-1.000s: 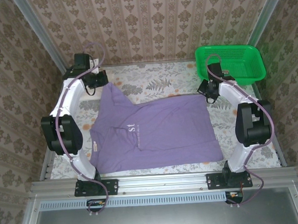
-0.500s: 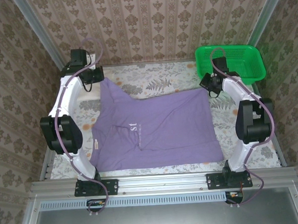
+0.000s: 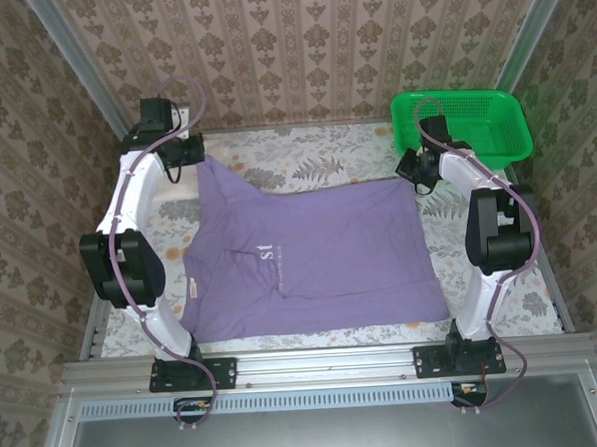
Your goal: Fold and stack the t-shirts
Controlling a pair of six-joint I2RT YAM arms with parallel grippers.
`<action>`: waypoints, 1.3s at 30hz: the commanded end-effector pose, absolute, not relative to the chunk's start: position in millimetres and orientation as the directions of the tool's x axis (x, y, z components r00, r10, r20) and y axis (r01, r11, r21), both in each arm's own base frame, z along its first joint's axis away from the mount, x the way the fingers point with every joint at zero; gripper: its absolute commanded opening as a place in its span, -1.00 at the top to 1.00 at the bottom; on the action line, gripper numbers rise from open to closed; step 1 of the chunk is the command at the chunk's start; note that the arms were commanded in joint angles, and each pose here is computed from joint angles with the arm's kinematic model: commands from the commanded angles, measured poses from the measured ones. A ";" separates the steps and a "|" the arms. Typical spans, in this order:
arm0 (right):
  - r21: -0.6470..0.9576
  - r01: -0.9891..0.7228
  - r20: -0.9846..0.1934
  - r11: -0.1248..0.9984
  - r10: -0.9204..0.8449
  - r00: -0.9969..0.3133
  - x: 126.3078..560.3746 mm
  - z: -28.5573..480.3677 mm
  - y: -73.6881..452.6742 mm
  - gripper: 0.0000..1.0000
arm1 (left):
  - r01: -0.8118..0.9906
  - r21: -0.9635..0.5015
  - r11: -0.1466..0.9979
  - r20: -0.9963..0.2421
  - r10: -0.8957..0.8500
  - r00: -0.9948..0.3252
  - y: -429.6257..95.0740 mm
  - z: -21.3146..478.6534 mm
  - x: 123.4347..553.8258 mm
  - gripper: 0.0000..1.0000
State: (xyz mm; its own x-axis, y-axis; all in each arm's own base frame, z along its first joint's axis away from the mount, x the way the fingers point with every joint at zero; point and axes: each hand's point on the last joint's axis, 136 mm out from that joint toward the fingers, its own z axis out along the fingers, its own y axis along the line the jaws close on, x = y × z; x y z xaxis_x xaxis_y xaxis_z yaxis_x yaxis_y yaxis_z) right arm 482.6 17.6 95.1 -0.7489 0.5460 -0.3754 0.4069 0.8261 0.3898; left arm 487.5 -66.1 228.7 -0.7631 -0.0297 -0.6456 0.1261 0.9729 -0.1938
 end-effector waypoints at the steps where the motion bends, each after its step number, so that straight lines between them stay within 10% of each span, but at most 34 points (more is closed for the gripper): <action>1: 0.406 0.370 -0.372 0.836 0.521 -0.769 482.6 102.8 22.9 1.00 | 0.154 -0.243 0.958 -0.651 -0.044 -0.758 -72.5 245.1 475.3 1.00; 22: 0.499 0.285 -0.224 0.819 0.439 -0.870 383.6 126.8 43.4 0.98 | -0.129 -0.723 0.679 -0.245 -0.426 -0.871 -92.8 248.3 286.1 1.00; 31: 0.424 0.330 -0.211 0.843 0.447 -0.869 333.9 92.2 31.2 0.84 | -0.323 -0.615 0.720 -0.212 -0.545 -0.812 -61.0 188.8 200.6 1.00; 34: 0.366 0.374 -0.193 0.852 0.463 -0.865 322.5 82.0 20.8 0.50 | -0.408 -0.483 0.774 -0.275 -0.577 -0.769 -31.2 180.3 193.0 0.12; 39: 0.331 0.461 -0.243 0.824 0.546 -0.802 324.9 91.2 0.0 0.16 | -0.397 -0.426 0.813 -0.366 -0.556 -0.746 -17.4 184.5 194.4 -0.31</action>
